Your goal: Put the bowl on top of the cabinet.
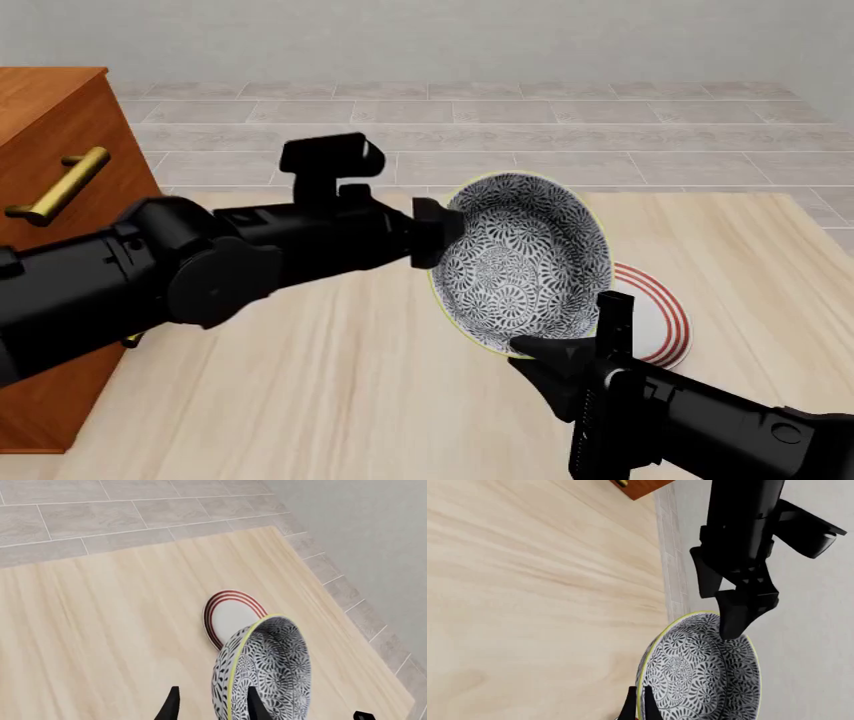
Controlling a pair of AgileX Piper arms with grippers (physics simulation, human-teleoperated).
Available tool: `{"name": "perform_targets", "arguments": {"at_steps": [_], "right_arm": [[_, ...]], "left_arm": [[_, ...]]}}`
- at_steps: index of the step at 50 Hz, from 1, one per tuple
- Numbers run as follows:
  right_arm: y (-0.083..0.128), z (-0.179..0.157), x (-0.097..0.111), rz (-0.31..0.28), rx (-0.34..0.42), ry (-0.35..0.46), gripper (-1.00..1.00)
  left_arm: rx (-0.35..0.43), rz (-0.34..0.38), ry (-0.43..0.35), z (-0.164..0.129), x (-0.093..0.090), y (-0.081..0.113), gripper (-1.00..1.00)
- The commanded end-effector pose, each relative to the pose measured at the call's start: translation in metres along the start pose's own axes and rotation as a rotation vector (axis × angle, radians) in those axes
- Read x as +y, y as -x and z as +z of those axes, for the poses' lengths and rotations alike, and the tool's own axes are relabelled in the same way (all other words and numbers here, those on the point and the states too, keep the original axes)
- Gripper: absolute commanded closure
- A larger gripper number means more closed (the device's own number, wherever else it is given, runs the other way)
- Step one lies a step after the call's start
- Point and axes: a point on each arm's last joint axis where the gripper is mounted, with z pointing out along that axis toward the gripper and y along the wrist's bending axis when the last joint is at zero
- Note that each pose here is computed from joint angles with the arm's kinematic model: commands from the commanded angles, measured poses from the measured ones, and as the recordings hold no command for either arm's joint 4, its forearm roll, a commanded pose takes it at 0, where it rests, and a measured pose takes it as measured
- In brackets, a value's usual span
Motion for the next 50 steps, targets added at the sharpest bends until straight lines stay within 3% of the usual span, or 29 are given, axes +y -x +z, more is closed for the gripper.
{"name": "perform_targets", "arguments": {"at_steps": [1, 50], "right_arm": [[0.001, -0.001, -0.002, -0.027, -0.007, -0.012, 1.0], [0.001, -0.001, -0.002, -0.027, -0.007, -0.012, 1.0]], "left_arm": [[0.008, 0.002, 0.005, 0.006, 0.002, -0.003, -1.0], [0.034, 0.011, 0.006, 0.028, 0.005, -0.019, -1.0]]}}
